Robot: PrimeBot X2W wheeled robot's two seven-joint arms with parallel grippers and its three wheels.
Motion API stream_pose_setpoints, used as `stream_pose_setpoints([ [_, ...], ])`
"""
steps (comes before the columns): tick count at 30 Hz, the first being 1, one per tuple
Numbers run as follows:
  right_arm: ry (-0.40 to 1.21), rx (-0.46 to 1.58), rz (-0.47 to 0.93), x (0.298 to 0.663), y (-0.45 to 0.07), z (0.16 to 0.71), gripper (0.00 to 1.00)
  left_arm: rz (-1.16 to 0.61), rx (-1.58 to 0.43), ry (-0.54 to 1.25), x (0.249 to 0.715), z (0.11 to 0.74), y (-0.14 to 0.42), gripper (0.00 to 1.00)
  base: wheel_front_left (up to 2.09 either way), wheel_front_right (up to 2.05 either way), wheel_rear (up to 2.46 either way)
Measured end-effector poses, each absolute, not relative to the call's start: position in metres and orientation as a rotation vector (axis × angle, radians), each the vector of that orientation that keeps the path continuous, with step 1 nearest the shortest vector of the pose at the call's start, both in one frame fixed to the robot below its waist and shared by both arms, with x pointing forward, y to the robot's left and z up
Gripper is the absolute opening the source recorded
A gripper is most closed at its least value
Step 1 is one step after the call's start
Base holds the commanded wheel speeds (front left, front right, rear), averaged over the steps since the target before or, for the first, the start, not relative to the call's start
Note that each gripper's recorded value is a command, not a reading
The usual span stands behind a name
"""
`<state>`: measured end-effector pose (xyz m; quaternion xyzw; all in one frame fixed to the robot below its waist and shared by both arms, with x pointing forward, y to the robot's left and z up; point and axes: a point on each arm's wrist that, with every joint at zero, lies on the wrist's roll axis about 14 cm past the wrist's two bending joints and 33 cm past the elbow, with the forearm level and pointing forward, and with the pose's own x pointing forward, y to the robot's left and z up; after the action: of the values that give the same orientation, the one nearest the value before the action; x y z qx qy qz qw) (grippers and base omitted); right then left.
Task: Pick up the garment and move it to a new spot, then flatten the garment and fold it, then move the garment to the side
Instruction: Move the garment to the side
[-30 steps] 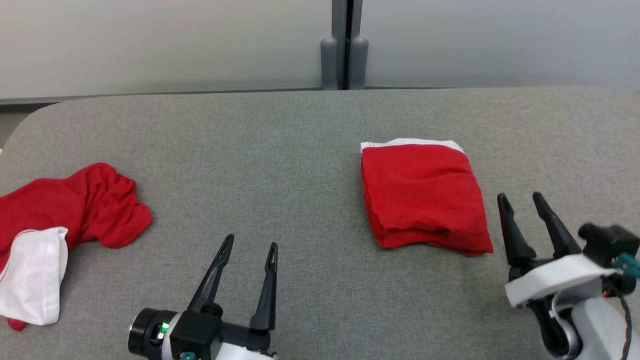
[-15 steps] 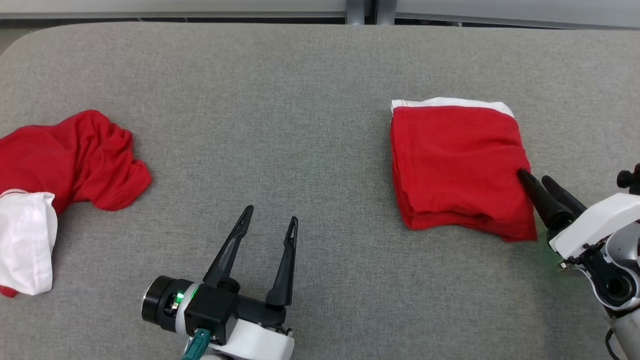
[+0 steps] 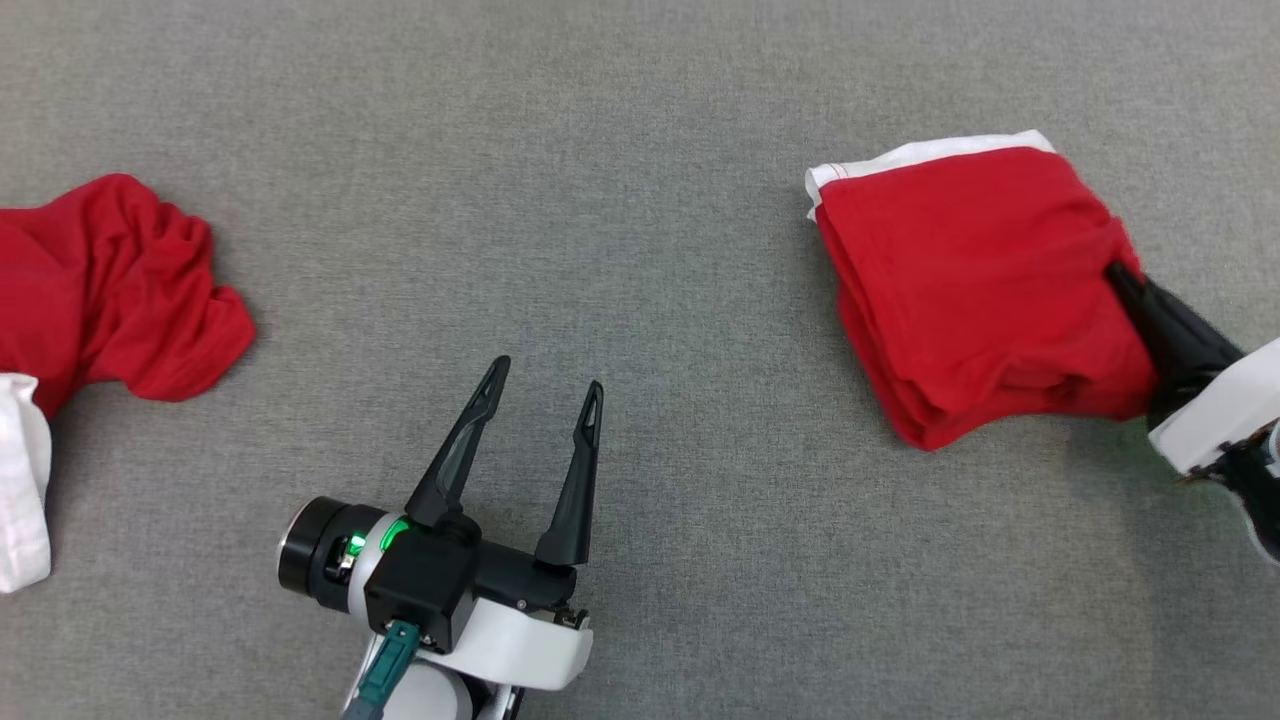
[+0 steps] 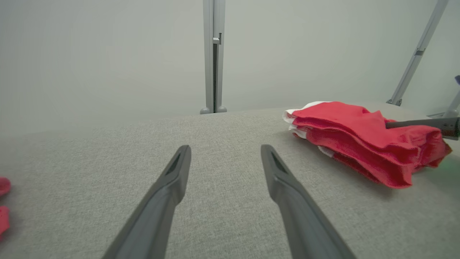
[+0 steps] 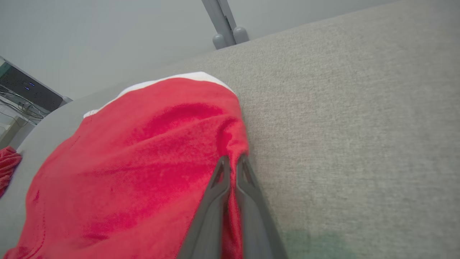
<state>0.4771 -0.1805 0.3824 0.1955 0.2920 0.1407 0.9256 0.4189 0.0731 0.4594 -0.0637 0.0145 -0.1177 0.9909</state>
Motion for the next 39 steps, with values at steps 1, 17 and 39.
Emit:
stream_pose_setpoints([
  [1,0.589,0.362,0.284,0.48,-0.189,0.383,0.0,-0.242,-0.126,0.028,0.422,0.458,0.071,1.0,0.0,0.0,0.0],
  [17,0.492,-0.136,-0.024,0.503,-0.374,0.4,0.0,-0.534,-0.14,-0.085,0.464,0.454,-0.003,1.0,0.0,0.0,0.0],
  [39,0.361,-0.494,-0.18,0.528,-0.446,0.44,1.0,-0.603,-0.199,-0.13,0.473,0.458,-0.027,1.0,0.0,0.0,0.0],
])
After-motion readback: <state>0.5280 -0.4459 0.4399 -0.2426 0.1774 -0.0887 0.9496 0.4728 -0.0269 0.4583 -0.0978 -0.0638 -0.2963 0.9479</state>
